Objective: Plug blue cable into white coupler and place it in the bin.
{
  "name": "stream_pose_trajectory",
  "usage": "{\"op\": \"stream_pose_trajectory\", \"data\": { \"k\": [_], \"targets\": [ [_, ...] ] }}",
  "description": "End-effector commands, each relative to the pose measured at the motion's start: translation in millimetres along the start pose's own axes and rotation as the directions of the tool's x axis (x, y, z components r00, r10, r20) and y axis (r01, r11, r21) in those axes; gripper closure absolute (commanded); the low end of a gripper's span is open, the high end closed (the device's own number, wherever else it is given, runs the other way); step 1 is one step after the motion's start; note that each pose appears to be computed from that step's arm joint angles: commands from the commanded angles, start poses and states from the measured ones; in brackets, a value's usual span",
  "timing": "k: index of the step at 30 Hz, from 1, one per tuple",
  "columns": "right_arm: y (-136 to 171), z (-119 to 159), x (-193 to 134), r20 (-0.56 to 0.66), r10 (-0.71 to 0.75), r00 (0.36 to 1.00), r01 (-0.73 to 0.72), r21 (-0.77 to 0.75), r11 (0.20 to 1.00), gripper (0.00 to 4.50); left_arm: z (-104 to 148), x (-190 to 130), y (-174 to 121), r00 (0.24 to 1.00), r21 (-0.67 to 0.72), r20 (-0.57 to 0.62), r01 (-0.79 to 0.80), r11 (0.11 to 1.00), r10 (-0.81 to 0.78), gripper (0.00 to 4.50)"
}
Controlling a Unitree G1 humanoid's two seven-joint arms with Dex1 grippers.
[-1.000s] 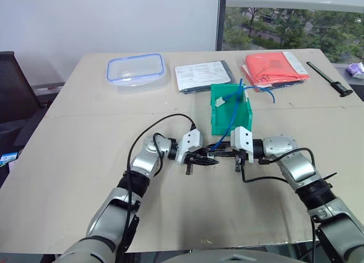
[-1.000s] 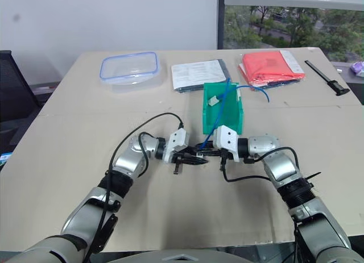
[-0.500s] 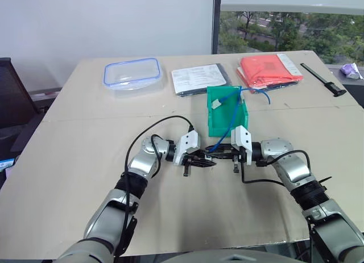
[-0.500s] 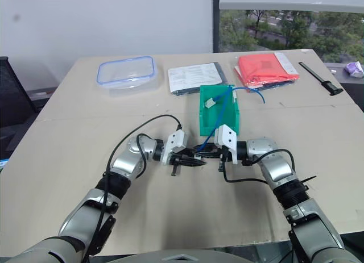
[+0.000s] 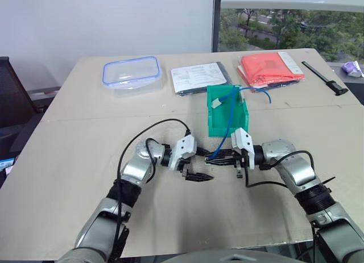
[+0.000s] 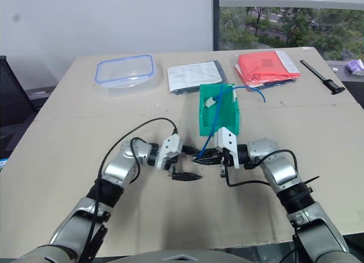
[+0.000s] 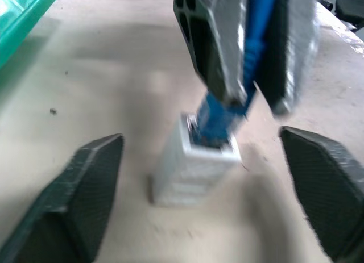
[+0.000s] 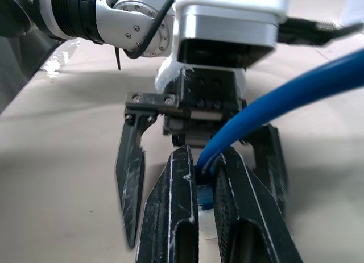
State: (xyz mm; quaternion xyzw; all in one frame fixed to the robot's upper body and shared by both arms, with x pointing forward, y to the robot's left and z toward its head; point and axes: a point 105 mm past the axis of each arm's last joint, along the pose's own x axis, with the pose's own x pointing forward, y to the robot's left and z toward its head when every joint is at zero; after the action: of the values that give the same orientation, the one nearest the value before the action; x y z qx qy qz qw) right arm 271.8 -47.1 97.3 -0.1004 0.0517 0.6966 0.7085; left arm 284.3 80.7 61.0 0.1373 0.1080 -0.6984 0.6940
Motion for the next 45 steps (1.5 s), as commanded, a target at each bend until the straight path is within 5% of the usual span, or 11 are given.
{"op": "stream_pose_trajectory", "data": {
  "k": [1, 10, 22, 26, 31, 33, 41, 45],
  "targets": [
    [5, 9, -8, -0.007, 0.009, 1.000, -0.008, 0.046, 0.999, 4.50, 15, -18, 2, 0.995, 0.024, 0.038, -0.089, 0.996, 0.088, 0.03],
    [-34, 96, -51, 0.130, -0.175, 0.976, 0.166, 0.077, 0.983, 4.50, 69, -52, -1, 0.923, -0.021, 0.123, -0.366, 0.930, 0.366, 0.03],
    [-140, 106, -76, 0.002, -0.464, 0.886, 0.450, 0.239, 0.860, 4.50, 127, -68, 19, 0.788, -0.010, 0.160, -0.601, 0.799, 0.594, 0.03],
    [-160, 105, -83, -0.038, -0.528, 0.848, 0.524, 0.205, 0.827, 3.00, 132, -70, 23, 0.770, -0.004, 0.156, -0.625, 0.780, 0.618, 0.00],
    [-173, 111, -103, -0.029, -0.627, 0.778, 0.623, 0.163, 0.765, 0.44, 133, -69, 24, 0.763, -0.017, 0.163, -0.631, 0.775, 0.625, 0.00],
    [-169, 103, -113, -0.056, -0.640, 0.766, 0.641, 0.135, 0.756, 0.07, 130, -69, 23, 0.762, -0.028, 0.160, -0.632, 0.775, 0.627, 0.00],
    [-104, 57, -162, -0.142, -0.617, 0.774, 0.632, 0.130, 0.764, 0.07, 77, -70, 1, 0.736, -0.075, 0.032, -0.673, 0.736, 0.676, 0.00],
    [-54, 37, -164, -0.099, -0.538, 0.837, 0.544, 0.055, 0.837, 0.07, 45, -72, -18, 0.695, -0.122, 0.003, -0.714, 0.690, 0.719, 0.00]
  ]
}}
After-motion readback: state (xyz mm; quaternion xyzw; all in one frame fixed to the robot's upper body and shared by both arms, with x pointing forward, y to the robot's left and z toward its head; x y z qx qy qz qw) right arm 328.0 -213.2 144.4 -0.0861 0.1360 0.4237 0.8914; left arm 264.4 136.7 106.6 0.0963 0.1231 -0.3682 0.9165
